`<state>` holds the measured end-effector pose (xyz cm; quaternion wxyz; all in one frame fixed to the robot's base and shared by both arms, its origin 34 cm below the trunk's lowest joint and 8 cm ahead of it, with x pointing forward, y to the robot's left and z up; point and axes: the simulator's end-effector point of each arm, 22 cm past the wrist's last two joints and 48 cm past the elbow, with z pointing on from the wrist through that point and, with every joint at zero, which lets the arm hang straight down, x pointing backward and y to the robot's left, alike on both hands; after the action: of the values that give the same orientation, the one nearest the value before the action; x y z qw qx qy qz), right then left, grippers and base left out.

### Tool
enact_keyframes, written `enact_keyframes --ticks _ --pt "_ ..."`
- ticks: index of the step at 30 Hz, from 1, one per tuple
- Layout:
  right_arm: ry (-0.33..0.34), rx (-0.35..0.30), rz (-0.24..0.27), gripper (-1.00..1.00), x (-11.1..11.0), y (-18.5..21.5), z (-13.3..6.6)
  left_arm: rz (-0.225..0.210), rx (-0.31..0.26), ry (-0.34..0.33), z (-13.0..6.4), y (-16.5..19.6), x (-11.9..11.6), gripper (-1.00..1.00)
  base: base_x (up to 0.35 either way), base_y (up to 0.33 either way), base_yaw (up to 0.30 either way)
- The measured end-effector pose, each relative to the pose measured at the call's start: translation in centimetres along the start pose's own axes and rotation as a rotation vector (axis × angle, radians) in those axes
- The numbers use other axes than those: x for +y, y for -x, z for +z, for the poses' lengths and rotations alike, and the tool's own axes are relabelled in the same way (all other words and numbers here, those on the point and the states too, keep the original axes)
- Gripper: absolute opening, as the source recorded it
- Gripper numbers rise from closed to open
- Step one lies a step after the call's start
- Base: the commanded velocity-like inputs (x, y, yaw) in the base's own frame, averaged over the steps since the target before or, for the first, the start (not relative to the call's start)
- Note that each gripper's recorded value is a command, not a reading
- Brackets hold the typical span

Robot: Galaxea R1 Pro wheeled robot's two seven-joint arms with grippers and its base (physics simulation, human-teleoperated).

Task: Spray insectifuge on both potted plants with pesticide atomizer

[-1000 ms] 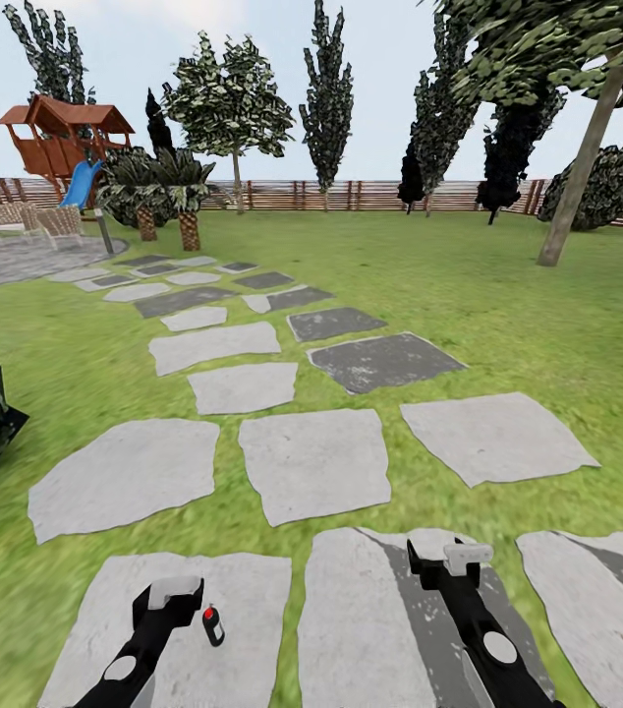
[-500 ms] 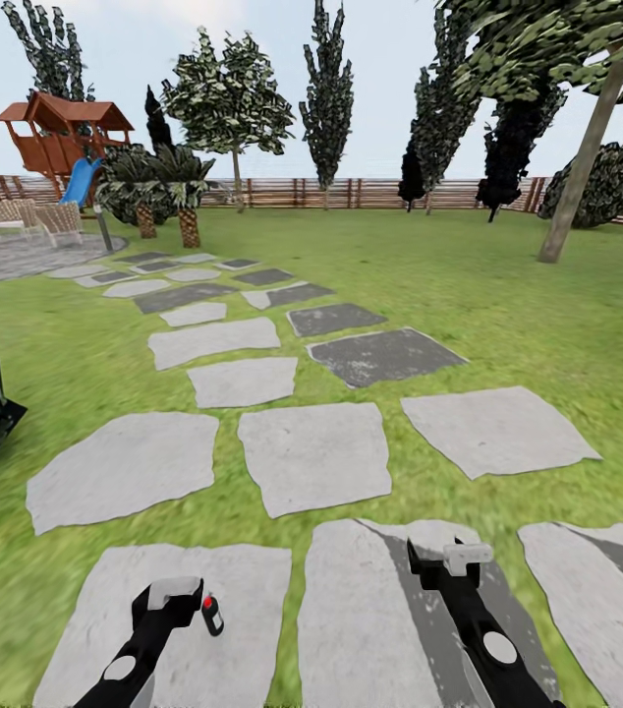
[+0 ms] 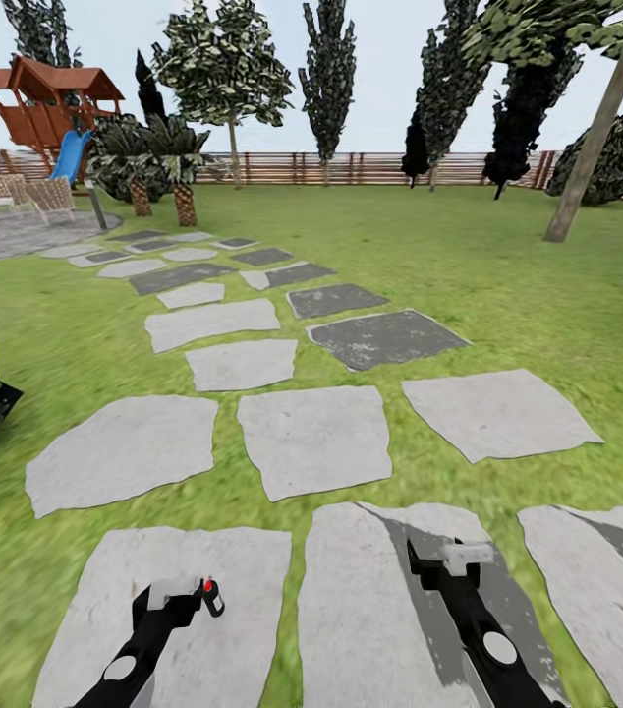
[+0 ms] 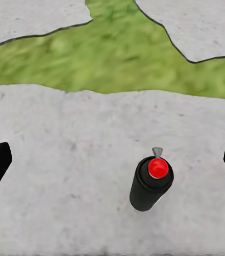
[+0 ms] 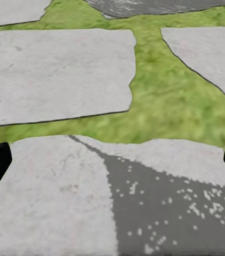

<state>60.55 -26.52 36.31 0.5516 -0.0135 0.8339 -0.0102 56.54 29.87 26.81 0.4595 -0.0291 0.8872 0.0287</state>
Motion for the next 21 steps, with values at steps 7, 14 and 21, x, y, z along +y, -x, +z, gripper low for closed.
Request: enact_keyframes --ticks 7,14,21 --pt "0.001 0.031 0.0 1.0 0.1 -1.7 0.3 0.003 0.035 0.001 0.3 -1.9 0.0 1.0 0.0 0.0 0.0" --pt "0.002 0.071 0.0 1.0 0.1 -3.9 0.5 0.005 0.075 0.001 0.5 -4.1 0.0 1.0 0.0 0.0 0.0" --pt "0.004 0.112 0.0 1.0 0.2 -6.2 0.6 0.008 0.115 0.002 0.7 -6.3 0.0 1.0 0.0 0.0 0.0"
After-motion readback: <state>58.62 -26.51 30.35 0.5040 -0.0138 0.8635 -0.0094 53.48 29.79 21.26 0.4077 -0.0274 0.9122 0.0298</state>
